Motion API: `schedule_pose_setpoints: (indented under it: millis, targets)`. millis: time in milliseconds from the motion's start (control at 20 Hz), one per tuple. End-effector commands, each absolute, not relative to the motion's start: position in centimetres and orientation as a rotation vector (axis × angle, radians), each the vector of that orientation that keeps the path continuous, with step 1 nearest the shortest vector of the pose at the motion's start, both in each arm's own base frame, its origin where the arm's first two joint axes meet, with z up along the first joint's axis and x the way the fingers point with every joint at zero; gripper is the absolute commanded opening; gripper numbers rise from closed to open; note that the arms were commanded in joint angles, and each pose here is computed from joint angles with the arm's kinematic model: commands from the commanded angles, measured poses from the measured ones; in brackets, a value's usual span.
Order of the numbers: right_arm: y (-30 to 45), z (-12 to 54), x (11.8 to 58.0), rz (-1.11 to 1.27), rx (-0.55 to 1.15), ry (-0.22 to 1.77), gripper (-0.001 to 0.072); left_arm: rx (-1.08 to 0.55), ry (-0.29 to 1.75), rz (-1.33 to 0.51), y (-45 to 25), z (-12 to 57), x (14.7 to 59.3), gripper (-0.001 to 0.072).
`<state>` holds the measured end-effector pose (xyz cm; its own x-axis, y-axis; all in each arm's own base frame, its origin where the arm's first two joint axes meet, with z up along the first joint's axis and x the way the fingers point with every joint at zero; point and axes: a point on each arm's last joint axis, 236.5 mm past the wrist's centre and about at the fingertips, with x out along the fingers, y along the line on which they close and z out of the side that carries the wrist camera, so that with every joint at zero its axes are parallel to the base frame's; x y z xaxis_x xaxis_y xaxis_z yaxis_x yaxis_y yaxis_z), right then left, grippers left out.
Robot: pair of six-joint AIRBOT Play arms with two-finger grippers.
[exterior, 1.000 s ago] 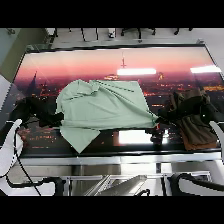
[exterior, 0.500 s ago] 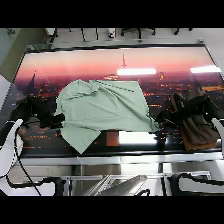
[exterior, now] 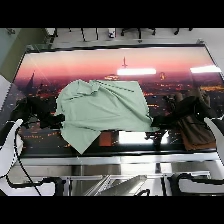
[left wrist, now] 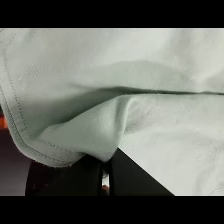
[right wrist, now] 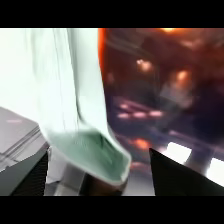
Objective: Fold the shirts.
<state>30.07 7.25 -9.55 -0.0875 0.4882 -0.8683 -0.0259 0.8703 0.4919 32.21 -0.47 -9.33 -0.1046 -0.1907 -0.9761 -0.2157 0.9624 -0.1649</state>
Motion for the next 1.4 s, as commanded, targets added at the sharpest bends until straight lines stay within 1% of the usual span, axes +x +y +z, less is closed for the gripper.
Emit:
schedule_pose_setpoints:
  millis: [0, 50, 100, 150, 200, 300, 350, 400, 450, 500, 550, 600, 650, 700, 750, 800, 850, 900, 950, 1000, 1050, 1100, 1150, 1250, 1350]
  targets:
    - [7.9, -10.6, 30.8, 0.450, 0.379, 1.598, 0.0705, -0.307, 1.686, 0.020, -0.5, -9.3, 32.2, 0.0019]
    - [8.1, -10.8, 30.8, 0.453, 0.394, 1.602, 0.0625, -0.307, 1.687, 0.020, -0.5, -9.3, 32.2, 0.0019]
    - [8.5, -10.8, 30.9, 0.476, 0.398, 1.595, 0.0374, -0.308, 1.686, 0.021, -0.5, -9.3, 32.2, 0.0019]
    - [9.0, -10.5, 31.1, 0.513, 0.402, 1.573, 0.0162, -0.307, 1.686, 0.020, -0.5, -9.3, 32.2, 0.0019]
    - [9.6, -10.1, 31.6, 0.536, 0.422, 1.550, 0.0032, -0.308, 1.686, 0.020, -0.5, -9.3, 32.2, 0.0019]
    - [10.8, -8.4, 32.1, 0.588, 0.474, 1.523, 0.0018, -0.314, 1.660, 0.015, -0.7, -8.6, 32.5, 0.0019]
    - [11.5, -6.7, 32.6, 0.621, 0.493, 1.497, 0.0017, -0.334, 1.618, -0.025, -1.5, -7.4, 33.0, 0.0019]
    - [12.1, -3.6, 33.5, 0.666, 0.510, 1.435, 0.0017, -0.371, 1.552, -0.083, -2.5, -5.1, 34.0, 0.0018]
    - [12.9, 0.6, 34.7, 0.727, 0.527, 1.331, 0.0016, -0.432, 1.457, -0.164, -4.0, -1.5, 35.3, 0.0018]
    - [13.7, 7.3, 36.0, 0.812, 0.546, 1.160, 0.0016, -0.491, 1.335, -0.248, -5.4, 3.2, 36.7, 0.0018]
    - [13.9, 14.3, 36.8, 0.878, 0.553, 0.980, 0.0016, -0.545, 1.161, -0.324, -6.6, 9.6, 38.2, 0.0018]
    - [13.8, 23.3, 36.7, 0.935, 0.541, 0.743, 0.0016, -0.568, 0.954, -0.386, -7.3, 16.9, 39.2, 0.0018]
    - [13.1, 32.2, 35.6, 0.950, 0.487, 0.498, 0.0016, -0.564, 0.694, -0.423, -7.5, 25.7, 39.0, 0.0019]
    - [12.0, 39.4, 34.0, 0.893, 0.394, 0.291, 0.0016, -0.523, 0.431, -0.420, -7.1, 34.4, 37.4, 0.0018]
    - [10.9, 46.2, 31.5, 0.793, 0.272, 0.087, 0.0016, -0.462, 0.146, -0.397, -6.6, 43.3, 33.8, 0.0019]
    - [10.1, 51.6, 28.7, 0.700, 0.173, -0.078, 0.0017, -0.424, -0.099, -0.386, -6.4, 50.5, 28.9, 0.0018]
    - [9.7, 56.1, 25.5, 0.607, 0.079, -0.224, 0.0017, -0.390, -0.320, -0.379, -6.4, 56.3, 22.9, 0.0018]
    - [9.7, 58.9, 22.8, 0.537, 0.006, -0.320, 0.0017, -0.356, -0.455, -0.364, -6.5, 59.6, 18.3, 0.0018]
    - [10.1, 60.8, 20.5, 0.484, -0.056, -0.390, 0.0017, -0.321, -0.540, -0.352, -6.8, 61.5, 14.1, 0.0018]
    - [10.3, 61.9, 19.1, 0.438, -0.095, -0.436, 0.0017, -0.281, -0.581, -0.325, -6.9, 62.4, 11.5, 0.0018]
    - [10.1, 62.7, 18.1, 0.384, -0.123, -0.473, 0.0018, -0.243, -0.587, -0.286, -6.8, 62.6, 9.9, 0.0019]
    - [9.6, 62.8, 17.9, 0.338, -0.146, -0.479, 0.0018, -0.221, -0.567, -0.228, -6.0, 62.4, 9.4, 0.0018]
    - [9.1, 62.5, 18.3, 0.312, -0.156, -0.465, 0.0017, -0.215, -0.531, -0.165, -4.9, 61.9, 9.7, 0.0019]
    - [8.0, 61.1, 20.3, 0.317, -0.128, -0.393, 0.0018, -0.194, -0.432, -0.075, -3.0, 60.7, 11.9, 0.0019]
    - [7.0, 58.5, 23.3, 0.363, -0.067, -0.282, 0.0017, -0.201, -0.278, -0.078, -2.7, 58.2, 16.3, 0.0019]
